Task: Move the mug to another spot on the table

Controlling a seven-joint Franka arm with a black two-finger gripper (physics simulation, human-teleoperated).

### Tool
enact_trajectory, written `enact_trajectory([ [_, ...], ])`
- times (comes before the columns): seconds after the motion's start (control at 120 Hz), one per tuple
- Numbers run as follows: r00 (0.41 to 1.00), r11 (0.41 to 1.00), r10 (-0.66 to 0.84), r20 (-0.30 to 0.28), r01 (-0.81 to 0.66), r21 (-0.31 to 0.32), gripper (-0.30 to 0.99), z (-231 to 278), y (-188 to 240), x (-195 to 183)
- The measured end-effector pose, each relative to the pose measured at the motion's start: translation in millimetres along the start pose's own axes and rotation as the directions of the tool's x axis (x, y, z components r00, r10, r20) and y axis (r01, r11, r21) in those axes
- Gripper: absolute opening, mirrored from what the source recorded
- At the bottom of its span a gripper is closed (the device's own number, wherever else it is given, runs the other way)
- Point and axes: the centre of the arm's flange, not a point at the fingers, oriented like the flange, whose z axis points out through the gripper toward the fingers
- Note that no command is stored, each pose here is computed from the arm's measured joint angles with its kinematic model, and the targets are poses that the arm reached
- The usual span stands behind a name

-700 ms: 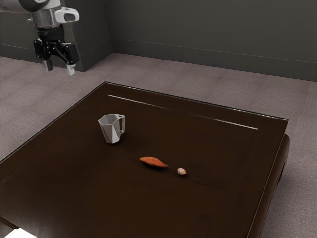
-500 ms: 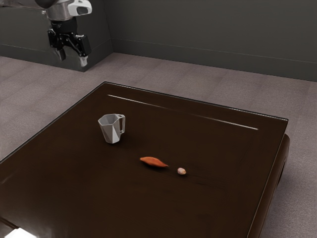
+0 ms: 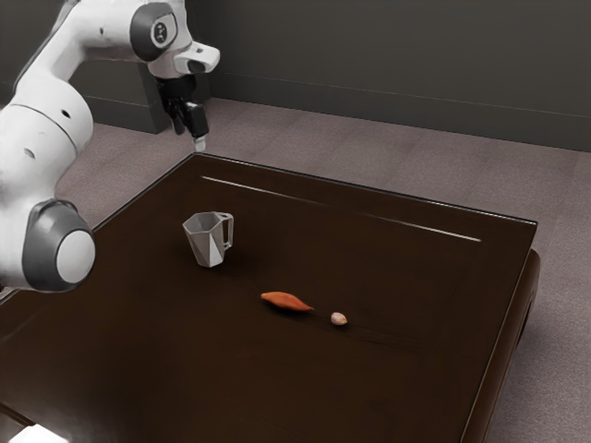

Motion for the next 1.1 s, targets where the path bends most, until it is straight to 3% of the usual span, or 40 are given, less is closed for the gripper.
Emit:
enact_trajectory([
  [0.167,0.989,0.998,0.056,0.140,-0.051,-0.038,0.69,64,-5,3],
  [0.283,0.980,0.994,0.105,0.169,-0.097,-0.053,0.69,98,3,16],
  [0.467,0.979,0.986,0.166,0.116,-0.160,-0.053,0.69,128,17,42],
  [0.783,0.991,0.989,0.134,-0.013,-0.135,-0.057,0.69,207,0,62],
  [1.1,0.993,0.996,0.088,-0.080,-0.090,-0.021,0.69,228,-21,60],
])
